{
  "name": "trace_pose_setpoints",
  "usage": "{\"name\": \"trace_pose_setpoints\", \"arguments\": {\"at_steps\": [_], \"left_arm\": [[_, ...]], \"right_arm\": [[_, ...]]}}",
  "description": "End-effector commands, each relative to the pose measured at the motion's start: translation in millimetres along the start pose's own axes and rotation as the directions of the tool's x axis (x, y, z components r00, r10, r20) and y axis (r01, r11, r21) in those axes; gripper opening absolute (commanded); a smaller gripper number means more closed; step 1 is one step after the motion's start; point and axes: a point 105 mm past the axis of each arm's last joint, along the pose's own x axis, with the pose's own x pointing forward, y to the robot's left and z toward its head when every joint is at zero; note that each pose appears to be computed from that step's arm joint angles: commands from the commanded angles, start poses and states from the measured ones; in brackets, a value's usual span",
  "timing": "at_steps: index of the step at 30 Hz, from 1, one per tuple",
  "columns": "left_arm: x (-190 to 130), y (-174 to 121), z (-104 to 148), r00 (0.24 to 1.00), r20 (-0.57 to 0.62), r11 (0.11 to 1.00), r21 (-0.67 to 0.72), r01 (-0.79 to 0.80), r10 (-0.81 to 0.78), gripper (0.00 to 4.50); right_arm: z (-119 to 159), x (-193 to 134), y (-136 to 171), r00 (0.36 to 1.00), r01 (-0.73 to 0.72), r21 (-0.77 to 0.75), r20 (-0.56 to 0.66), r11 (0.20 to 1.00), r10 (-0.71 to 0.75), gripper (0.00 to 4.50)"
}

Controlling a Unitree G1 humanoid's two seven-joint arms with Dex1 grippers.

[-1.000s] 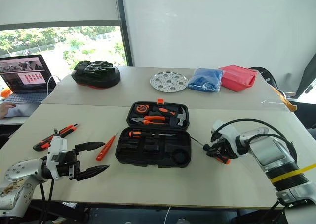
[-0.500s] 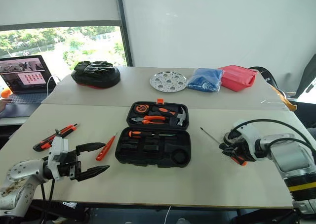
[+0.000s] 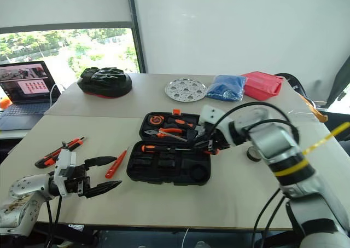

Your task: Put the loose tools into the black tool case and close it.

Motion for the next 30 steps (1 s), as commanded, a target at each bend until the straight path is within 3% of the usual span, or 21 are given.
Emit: {"name": "trace_pose_setpoints", "arguments": {"at_steps": [1, 5, 10, 30], "left_arm": [[0.6, -2.1, 6.3, 1.0, 0.017, 0.999, 0.037, -0.009, 0.008, 4.5], [-1.3, -4.5, 6.5, 1.0, 0.019, 0.999, 0.036, -0.023, 0.022, 4.5], [-4.3, -7.7, 5.3, 0.999, 0.015, 0.999, 0.03, -0.038, 0.038, 4.5], [-2.7, -10.2, 8.6, 0.998, 0.016, 0.998, 0.033, -0.056, 0.055, 4.5]], "right_arm": [[4.2, 9.9, -11.6, 0.998, 0.017, -0.066, -0.06, 0.998, -0.021, 0.82], [-9.9, 17.1, -16.2, 0.988, -0.007, -0.096, -0.154, 0.995, -0.008, 0.82], [-16.0, 20.8, -14.0, 0.981, -0.047, -0.115, -0.19, 0.992, 0.025, 0.82], [8.8, 42.1, 4.9, 0.987, -0.124, -0.144, -0.115, 0.982, 0.108, 0.82]]}}
